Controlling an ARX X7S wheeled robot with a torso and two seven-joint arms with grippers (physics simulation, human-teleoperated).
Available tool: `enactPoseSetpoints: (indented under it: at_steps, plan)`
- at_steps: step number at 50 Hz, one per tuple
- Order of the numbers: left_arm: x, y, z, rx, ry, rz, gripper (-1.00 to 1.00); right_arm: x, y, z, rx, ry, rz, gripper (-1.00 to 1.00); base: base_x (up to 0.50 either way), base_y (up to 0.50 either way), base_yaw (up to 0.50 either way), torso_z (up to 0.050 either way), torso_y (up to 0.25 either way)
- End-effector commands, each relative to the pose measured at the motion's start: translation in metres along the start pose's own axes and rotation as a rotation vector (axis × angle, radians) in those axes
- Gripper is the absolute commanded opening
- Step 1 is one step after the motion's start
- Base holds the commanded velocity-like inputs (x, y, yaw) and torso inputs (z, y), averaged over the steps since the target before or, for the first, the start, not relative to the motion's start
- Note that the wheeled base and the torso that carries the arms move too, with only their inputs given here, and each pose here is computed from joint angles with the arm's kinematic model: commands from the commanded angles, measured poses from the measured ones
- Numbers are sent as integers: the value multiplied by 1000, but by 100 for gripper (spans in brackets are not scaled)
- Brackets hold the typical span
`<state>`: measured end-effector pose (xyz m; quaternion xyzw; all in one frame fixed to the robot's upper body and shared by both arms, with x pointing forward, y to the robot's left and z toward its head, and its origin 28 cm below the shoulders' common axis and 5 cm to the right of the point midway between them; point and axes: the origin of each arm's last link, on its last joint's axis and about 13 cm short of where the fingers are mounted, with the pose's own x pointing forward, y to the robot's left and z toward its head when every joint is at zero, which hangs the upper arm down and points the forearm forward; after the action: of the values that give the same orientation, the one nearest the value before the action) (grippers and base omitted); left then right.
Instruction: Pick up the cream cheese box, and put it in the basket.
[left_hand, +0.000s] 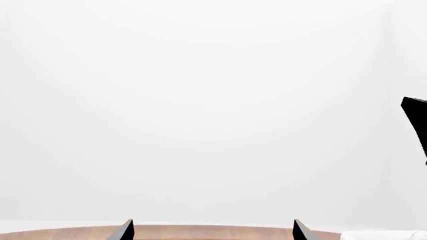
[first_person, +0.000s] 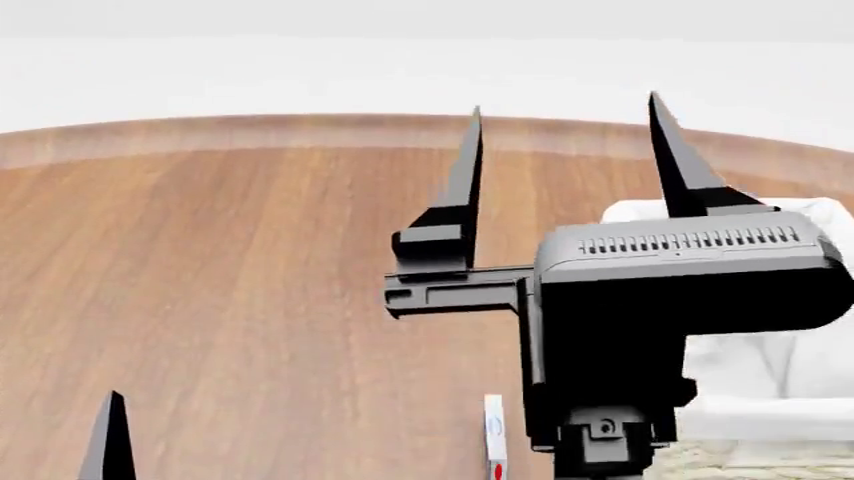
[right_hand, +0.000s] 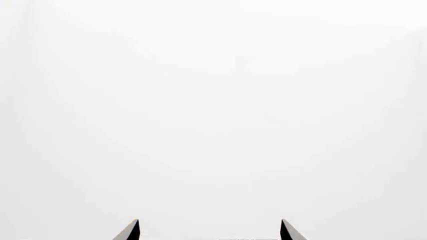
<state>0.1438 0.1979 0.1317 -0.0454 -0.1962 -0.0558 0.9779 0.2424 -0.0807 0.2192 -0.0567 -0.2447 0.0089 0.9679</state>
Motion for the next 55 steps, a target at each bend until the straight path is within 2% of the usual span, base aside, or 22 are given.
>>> enactPoseSetpoints:
  at_steps: [1,7,10,15,23,35,44,46,47,48,51,53,55]
  plan:
    - [0,0,2,-5,-5,2,100,68,8,7,-34,52,34,100,0,0,0,0,0]
    - [0,0,2,-4,-5,0,100,103,19,-4,-30,126,51,100,0,0,0,0,0]
    - [-1,-1,2,-6,-5,-5,100,119,26,-32,-53,198,43,100,0,0,0,0,0]
    - [0,0,3,-7,-6,0,100,127,36,-71,-61,318,46,100,0,0,0,0,0]
    - [-1,0,3,-9,-6,1,100,116,53,-119,-100,439,77,100,0,0,0,0,0]
    - [0,0,3,-8,-8,5,100,103,62,-148,-132,518,96,100,0,0,0,0,0]
    - [0,1,3,-10,-6,4,100,86,57,-169,-151,587,87,100,0,0,0,0,0]
    - [0,1,2,-14,-4,7,100,82,57,-173,-149,597,86,100,0,0,0,0,0]
    - [0,2,3,-68,5,-1,100,77,56,-178,-145,611,86,100,0,0,0,0,0]
    - [0,2,3,-48,-7,-1,100,75,56,-179,-143,615,85,100,0,0,0,0,0]
    - [-1,2,4,-66,-23,-10,100,65,56,-187,-136,647,87,100,0,0,0,0,0]
    - [-1,2,4,-67,-18,-6,100,59,56,-191,-76,687,88,100,0,0,0,0,0]
    - [-1,2,4,-67,-17,-5,100,56,56,-194,-68,702,88,100,0,0,0,0,0]
